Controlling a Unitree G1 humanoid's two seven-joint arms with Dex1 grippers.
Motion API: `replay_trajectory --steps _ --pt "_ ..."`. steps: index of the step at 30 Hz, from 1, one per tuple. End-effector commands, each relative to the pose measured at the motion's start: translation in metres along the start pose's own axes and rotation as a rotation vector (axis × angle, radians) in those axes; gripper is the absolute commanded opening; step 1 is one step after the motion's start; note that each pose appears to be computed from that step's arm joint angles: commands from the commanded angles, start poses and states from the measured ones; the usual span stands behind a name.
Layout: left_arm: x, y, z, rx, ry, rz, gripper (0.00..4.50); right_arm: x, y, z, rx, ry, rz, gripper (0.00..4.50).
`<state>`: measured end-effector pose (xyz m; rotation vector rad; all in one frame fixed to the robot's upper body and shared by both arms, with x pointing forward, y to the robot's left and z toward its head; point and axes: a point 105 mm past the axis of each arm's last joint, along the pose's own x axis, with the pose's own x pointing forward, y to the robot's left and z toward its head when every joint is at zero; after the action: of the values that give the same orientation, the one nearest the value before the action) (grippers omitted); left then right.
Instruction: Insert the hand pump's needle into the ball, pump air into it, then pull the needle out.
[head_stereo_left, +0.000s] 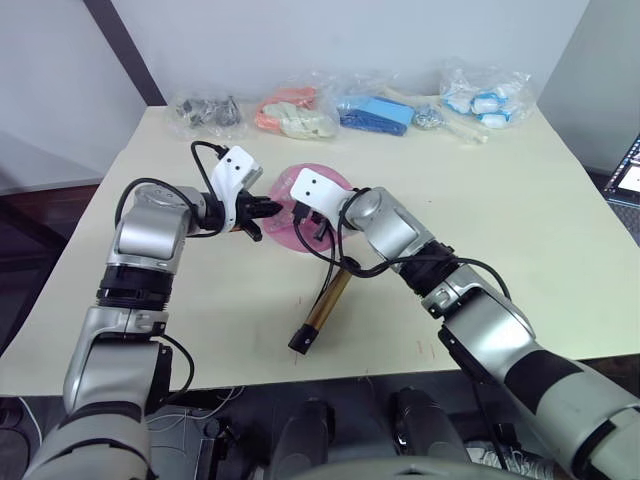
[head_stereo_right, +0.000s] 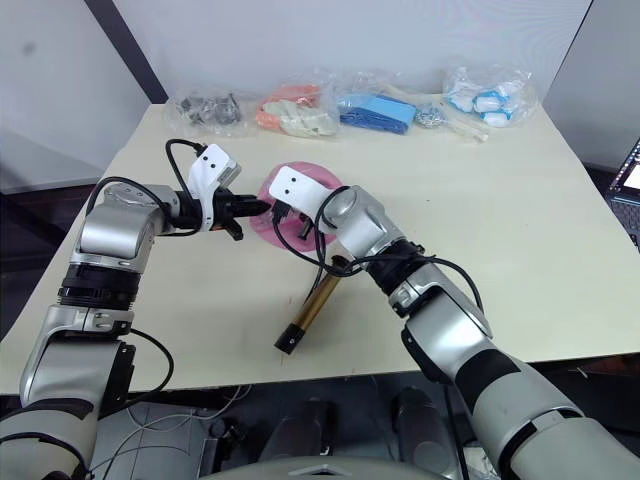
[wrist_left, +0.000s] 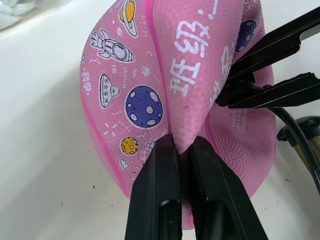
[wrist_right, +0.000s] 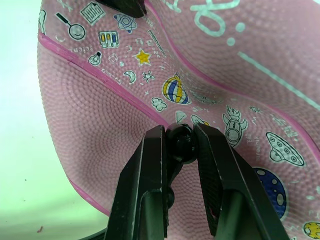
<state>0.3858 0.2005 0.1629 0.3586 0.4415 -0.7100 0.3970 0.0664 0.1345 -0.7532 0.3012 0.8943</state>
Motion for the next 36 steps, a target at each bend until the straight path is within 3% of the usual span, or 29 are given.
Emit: replay_trajectory --steps 1,36 --pt "0.010 -0.015 -0.005 -0.001 0.012 -0.064 0.00 0.009 0.008 -0.034 0.028 0.118 0.027 0.31" --pt "0.009 -0.017 -0.008 -0.019 0.013 -0.061 0.00 0.019 0.015 -0.076 0.001 0.250 0.045 0.31"
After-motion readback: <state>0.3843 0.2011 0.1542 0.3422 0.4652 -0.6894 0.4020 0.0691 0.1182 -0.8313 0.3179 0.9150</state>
